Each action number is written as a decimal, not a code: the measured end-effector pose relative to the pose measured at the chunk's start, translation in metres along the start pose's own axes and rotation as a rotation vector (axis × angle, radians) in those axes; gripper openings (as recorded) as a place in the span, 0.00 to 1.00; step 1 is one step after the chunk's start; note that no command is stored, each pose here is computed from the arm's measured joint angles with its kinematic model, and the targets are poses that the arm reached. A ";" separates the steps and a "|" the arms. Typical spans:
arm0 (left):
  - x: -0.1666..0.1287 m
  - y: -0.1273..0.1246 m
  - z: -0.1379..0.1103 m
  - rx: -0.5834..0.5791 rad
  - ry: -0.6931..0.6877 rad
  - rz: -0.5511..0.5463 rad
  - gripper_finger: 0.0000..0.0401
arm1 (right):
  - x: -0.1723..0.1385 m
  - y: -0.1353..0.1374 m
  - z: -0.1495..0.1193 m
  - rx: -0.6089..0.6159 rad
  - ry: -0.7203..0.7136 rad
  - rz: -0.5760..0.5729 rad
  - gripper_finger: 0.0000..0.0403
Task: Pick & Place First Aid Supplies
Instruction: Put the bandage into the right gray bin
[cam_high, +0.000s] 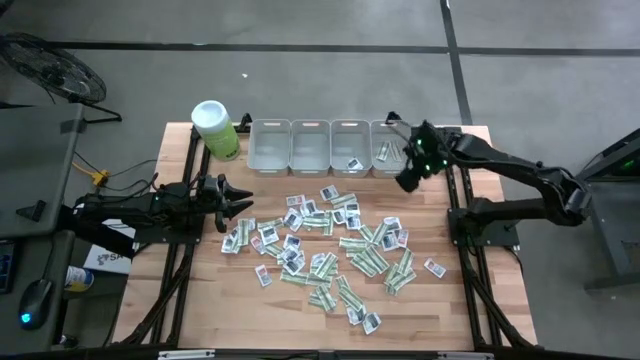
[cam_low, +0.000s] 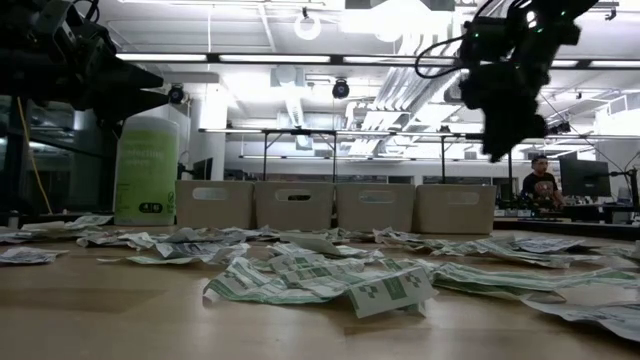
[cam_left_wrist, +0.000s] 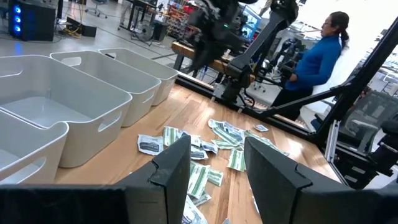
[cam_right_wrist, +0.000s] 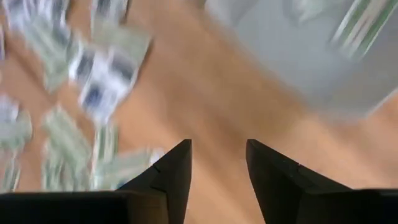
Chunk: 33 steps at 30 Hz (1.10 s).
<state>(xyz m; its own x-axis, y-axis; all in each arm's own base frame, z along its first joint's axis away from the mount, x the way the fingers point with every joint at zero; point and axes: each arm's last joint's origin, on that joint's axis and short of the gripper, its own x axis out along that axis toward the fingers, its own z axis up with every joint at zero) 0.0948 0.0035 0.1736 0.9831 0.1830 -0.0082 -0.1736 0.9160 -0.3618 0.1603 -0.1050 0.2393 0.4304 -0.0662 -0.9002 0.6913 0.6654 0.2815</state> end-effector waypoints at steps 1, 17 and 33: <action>0.000 0.000 0.000 0.000 0.000 0.000 0.37 | 0.001 0.005 -0.005 -0.009 0.040 -0.005 0.35; 0.000 0.000 0.000 0.000 0.000 0.000 0.37 | 0.027 0.066 -0.079 -0.043 0.202 -0.124 0.33; 0.000 0.000 0.000 0.000 0.000 0.000 0.37 | 0.059 0.083 -0.143 -0.010 0.237 0.006 0.33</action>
<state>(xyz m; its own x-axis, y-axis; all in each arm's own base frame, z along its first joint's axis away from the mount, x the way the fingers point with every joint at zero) 0.0948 0.0035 0.1736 0.9831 0.1828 -0.0081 -0.1733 0.9161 -0.3616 0.1603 0.0526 0.1619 0.2848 0.1135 -0.9518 0.6829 0.6728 0.2846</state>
